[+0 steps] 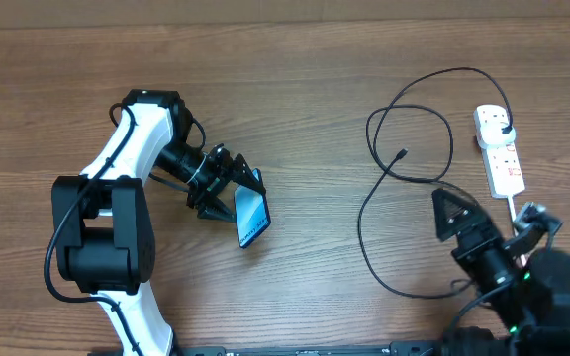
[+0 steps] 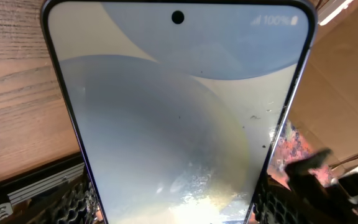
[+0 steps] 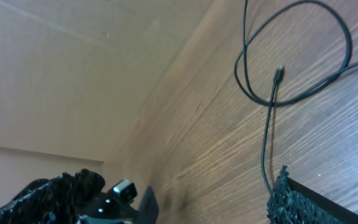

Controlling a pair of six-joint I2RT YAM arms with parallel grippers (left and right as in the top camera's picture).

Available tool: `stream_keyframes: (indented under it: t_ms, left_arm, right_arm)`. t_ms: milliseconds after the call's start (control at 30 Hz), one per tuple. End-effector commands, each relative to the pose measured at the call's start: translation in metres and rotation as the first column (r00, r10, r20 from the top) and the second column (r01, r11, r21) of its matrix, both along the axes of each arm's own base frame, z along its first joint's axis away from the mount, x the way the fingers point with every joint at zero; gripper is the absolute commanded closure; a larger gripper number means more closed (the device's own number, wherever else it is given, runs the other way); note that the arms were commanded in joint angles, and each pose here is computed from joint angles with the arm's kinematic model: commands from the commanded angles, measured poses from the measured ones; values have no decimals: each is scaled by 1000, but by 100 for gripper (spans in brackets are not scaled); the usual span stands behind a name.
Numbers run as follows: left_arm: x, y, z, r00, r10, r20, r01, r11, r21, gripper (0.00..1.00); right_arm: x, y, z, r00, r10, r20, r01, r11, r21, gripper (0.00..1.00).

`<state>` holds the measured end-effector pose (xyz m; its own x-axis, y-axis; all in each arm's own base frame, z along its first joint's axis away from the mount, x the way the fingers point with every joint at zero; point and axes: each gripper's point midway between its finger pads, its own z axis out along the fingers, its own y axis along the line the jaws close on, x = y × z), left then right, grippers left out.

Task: Plug charger to phone and switch on socket
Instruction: 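Move the right gripper to the phone and grasp its edge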

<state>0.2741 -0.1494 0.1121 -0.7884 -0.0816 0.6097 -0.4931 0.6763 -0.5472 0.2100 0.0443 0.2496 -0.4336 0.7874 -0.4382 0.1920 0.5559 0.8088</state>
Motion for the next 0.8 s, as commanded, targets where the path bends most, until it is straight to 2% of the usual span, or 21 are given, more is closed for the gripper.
stream_keyframes:
  t_ms: [0, 100, 200, 500, 667, 767]
  left_arm:
    - [8, -4, 8, 1000, 28, 3, -28, 999, -36, 27]
    - [8, -4, 7, 1000, 29, 4, -29, 999, -36, 27]
    - [9, -5, 8, 999, 34, 7, -34, 998, -46, 27]
    - [24, -7, 2, 996, 87, 27, -86, 996, -28, 27]
    - [37, -8, -2, 991, 128, 46, -127, 992, -18, 27]
    - [42, -9, -3, 987, 154, 45, -153, 988, -19, 27]
  right_arm:
    - [7, 11, 27, 997, 72, -8, -72, 997, -3, 1]
    - [10, 32, 29, 986, 152, -68, -144, 983, 112, 1]
    - [14, 50, 14, 967, 205, -149, -184, 973, 142, 1]
    - [23, 123, -16, 912, 336, -234, -337, 941, 38, 1]
    - [31, 183, -18, 877, 447, -178, -451, 892, 18, 0]
    - [41, 201, -24, 870, 465, -165, -468, 883, 23, 1]
